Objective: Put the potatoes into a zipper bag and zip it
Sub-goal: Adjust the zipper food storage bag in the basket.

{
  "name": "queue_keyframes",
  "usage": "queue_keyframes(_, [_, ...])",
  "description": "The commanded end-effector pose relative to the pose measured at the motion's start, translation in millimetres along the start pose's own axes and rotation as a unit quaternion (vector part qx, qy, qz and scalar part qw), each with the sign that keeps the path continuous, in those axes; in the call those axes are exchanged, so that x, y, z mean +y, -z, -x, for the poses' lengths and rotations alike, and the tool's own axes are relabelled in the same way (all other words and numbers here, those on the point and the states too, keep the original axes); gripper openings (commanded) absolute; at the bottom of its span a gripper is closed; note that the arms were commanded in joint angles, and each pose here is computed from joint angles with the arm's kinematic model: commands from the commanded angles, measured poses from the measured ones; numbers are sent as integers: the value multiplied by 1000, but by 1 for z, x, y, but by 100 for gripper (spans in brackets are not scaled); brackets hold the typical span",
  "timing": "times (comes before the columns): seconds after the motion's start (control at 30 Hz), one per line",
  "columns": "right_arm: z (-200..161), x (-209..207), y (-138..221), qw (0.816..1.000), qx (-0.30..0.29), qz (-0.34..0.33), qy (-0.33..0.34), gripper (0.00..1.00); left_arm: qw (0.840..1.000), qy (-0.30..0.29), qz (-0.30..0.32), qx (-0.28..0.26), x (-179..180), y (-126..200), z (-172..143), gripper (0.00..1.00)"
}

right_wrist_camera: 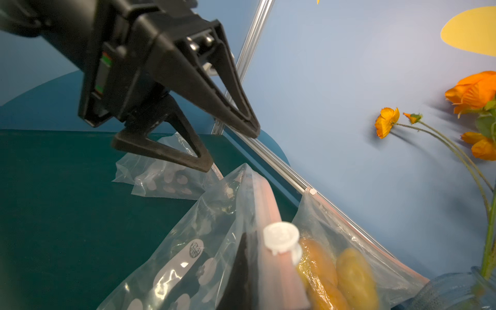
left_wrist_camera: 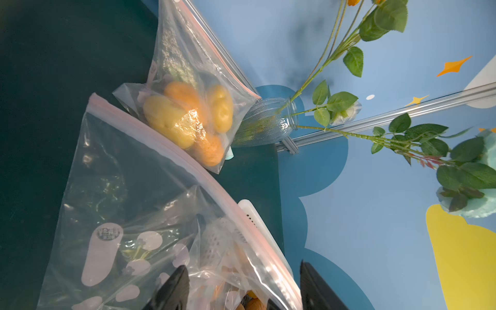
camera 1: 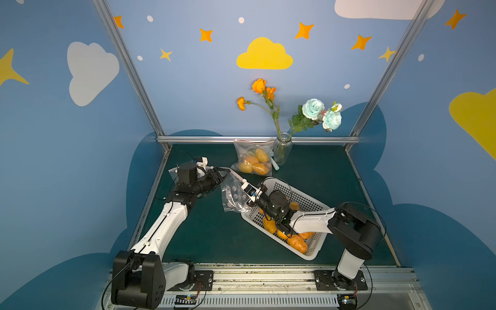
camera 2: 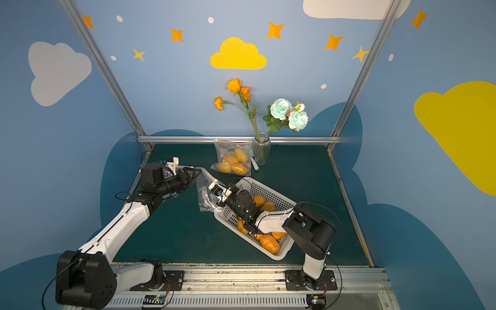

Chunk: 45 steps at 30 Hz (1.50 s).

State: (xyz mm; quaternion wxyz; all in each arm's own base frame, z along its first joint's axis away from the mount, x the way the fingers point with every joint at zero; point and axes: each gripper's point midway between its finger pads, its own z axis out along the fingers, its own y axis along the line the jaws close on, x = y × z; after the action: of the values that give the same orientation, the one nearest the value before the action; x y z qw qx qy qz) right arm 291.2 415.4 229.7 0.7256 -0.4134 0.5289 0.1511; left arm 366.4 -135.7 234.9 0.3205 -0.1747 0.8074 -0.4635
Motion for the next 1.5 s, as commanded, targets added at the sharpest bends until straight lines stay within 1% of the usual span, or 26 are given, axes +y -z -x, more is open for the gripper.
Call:
queue_keyframes(0.0, [9,-3,1,999,-21,-19,26,0,999,18,31,17,7,-5,-1,65])
queue_keyframes(0.17, [13,3,2,999,-28,-7,25,0,999,18,40,22,6,-14,4,64])
queue_keyframes(0.23, [14,5,3,999,-29,-3,22,0,999,18,48,16,9,-16,8,60])
queue_keyframes(0.37, [17,9,6,999,-35,10,16,0,998,18,53,13,10,-22,14,44])
queue_keyframes(0.5, [19,12,9,999,-37,19,8,0,998,21,53,14,9,-29,20,23])
queue_keyframes(0.57, [20,13,10,999,-38,23,5,0,998,21,53,13,9,-30,22,17])
queue_keyframes(0.63, [22,13,12,999,-40,27,2,0,998,22,53,13,9,-31,22,8])
queue_keyframes(0.67, [22,14,12,999,-41,28,0,0,998,21,51,13,8,-32,22,5])
queue_keyframes(0.73, [24,13,12,999,-42,29,-5,0,998,24,49,15,8,-33,22,3])
queue_keyframes(0.97, [25,13,11,999,-40,33,-15,0,999,18,41,12,2,-33,24,2])
queue_keyframes(1.0, [26,13,11,998,-39,34,-20,7,999,14,37,11,1,-33,24,2])
queue_keyframes(1.07, [28,8,14,998,-33,36,-45,36,1000,0,27,7,-6,-33,28,2])
queue_keyframes(1.1, [31,5,18,996,-31,46,-66,46,1000,-11,24,4,-10,-33,32,2])
queue_keyframes(1.17, [39,-5,28,990,-25,69,-122,57,999,-46,17,-6,-20,-35,42,2])
queue_keyframes(1.27, [50,-32,45,978,-10,75,-196,69,994,-105,9,-16,-34,-39,58,2])
queue_keyframes(1.33, [54,-49,54,970,10,68,-231,71,989,-148,-15,-11,-45,-45,62,2])
queue_keyframes(1.4, [49,-65,64,962,43,56,-262,76,979,-193,-62,6,-60,-52,55,2])
queue_keyframes(1.47, [47,-80,68,954,71,44,-289,78,969,-228,-87,25,-66,-59,40,2])
